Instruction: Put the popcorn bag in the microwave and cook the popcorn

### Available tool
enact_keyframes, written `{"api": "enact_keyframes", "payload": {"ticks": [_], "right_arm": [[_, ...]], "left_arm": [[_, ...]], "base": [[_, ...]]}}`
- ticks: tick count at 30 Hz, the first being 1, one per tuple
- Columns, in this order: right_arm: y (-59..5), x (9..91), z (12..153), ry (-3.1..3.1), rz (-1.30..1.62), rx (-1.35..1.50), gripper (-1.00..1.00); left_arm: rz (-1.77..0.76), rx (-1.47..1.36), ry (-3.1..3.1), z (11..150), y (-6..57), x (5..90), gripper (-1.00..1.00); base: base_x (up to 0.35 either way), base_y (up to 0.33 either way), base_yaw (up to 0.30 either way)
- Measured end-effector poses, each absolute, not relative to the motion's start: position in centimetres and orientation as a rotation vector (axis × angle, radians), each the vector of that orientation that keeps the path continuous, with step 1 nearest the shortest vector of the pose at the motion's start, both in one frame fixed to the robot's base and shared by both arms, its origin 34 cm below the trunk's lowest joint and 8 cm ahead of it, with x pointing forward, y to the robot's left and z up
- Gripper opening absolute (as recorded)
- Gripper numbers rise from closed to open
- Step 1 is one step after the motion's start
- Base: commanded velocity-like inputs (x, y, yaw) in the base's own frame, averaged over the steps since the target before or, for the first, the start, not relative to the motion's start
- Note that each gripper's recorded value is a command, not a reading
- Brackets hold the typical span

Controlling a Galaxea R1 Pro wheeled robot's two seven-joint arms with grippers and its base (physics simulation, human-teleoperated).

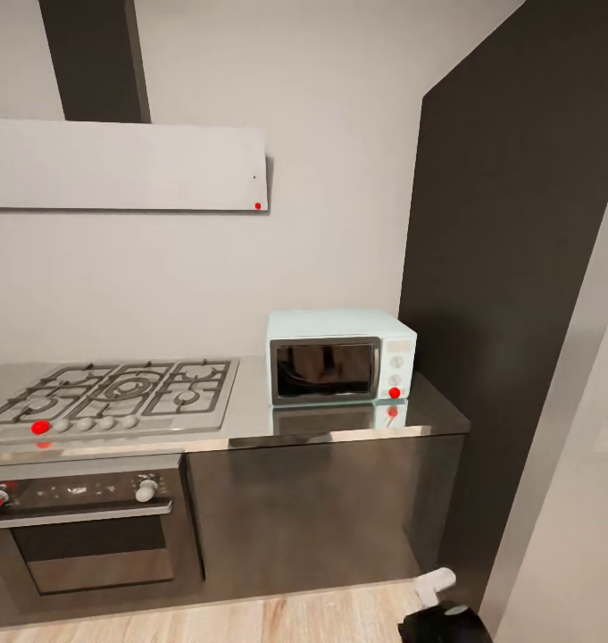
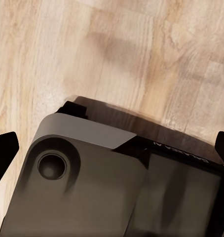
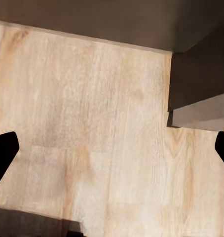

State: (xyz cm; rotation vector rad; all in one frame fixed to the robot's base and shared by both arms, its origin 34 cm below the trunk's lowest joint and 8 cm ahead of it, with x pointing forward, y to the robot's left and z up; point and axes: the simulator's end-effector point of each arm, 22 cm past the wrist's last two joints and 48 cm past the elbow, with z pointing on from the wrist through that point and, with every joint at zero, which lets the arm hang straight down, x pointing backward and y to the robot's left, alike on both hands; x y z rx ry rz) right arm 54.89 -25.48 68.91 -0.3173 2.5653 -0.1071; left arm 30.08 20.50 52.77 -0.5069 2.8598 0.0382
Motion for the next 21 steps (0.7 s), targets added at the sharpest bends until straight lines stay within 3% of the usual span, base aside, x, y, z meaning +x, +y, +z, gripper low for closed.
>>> {"api": "enact_keyframes", "payload": {"ticks": [10,12,21], "right_arm": [[-23.0,67.8,93.5,2.385,0.077,-0.156,1.0],[-23.2,73.0,104.0,2.207,0.068,-0.156,1.0],[-23.7,77.1,118.0,1.985,0.046,-0.138,1.0]], "left_arm": [[0.038,-0.509,2.86,52.8,20.5,30.1,1.0],[0.038,-0.509,2.86,52.8,20.5,30.1,1.0],[0.038,-0.509,2.86,52.8,20.5,30.1,1.0]], "base": [[0.0,0.0,0.0],[0.0,0.0,0.0],[0.0,0.0,0.0]]}}
